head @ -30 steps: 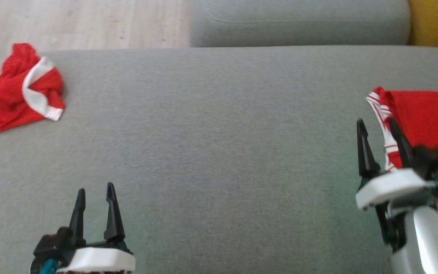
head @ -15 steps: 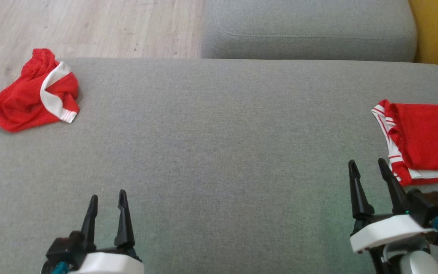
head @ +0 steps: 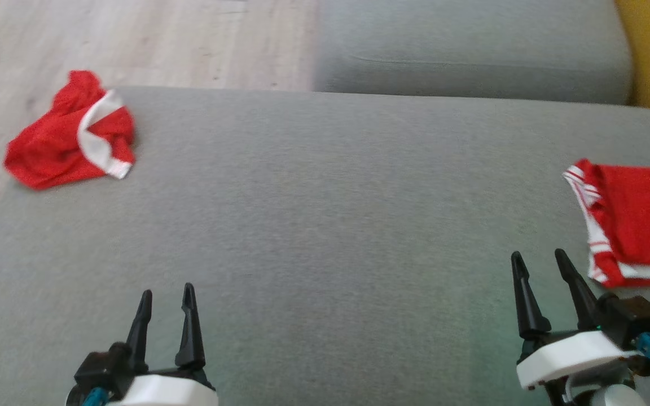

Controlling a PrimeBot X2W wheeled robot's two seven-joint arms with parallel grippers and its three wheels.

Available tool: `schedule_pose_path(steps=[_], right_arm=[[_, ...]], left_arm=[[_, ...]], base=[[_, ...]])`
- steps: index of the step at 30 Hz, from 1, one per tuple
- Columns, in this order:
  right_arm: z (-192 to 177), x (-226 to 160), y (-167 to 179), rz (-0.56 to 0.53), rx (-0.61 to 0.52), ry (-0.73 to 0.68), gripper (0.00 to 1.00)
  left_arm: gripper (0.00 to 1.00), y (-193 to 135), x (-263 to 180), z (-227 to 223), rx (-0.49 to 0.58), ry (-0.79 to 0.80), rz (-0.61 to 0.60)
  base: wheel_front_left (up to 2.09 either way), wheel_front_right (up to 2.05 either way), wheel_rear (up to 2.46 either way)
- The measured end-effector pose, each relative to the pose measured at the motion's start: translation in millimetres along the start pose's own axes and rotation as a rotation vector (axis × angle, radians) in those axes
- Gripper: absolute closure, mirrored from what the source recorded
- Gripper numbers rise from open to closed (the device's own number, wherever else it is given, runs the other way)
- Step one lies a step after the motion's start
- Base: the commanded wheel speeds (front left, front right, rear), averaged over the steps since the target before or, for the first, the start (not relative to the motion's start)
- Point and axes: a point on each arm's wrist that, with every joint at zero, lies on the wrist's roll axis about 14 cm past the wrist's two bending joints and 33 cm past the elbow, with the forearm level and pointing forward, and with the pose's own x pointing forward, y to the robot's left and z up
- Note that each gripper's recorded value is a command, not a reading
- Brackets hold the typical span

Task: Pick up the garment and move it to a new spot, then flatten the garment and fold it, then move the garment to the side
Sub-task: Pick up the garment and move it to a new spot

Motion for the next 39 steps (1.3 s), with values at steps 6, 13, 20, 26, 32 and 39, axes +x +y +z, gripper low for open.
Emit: schedule_pose_path(steps=[6, 13, 20, 26, 32, 39], right_arm=[[1, 16, 30, 0.100, -0.010, 0.002, 0.00], [-5, 39, 94, 0.297, -0.025, 0.028, 0.00], [-16, 46, 154, 0.479, -0.028, 0.062, 0.00], [-17, 57, 175, 0.540, -0.021, 0.063, 0.00], [-17, 67, 174, 0.538, -0.037, 0.062, 0.00], [10, 108, 156, 0.474, -0.090, -0.018, 0.00]], left_arm=[[0.00, 26, -17, 8, -0.005, -0.033, 0.085], [0.00, 75, -58, 26, -0.007, -0.105, 0.265], [0.00, 117, -104, 28, -0.025, -0.132, 0.453], [0.00, 123, -109, 32, -0.025, -0.145, 0.500], [0.00, 134, -106, 50, 0.015, -0.172, 0.519], [0.00, 152, -39, 184, 0.313, -0.361, 0.416]], base=[[0.00, 0.00, 0.00], [0.00, 0.00, 0.00], [0.00, 0.00, 0.00], [0.00, 0.00, 0.00], [0.00, 0.00, 0.00], [0.00, 0.00, 0.00]])
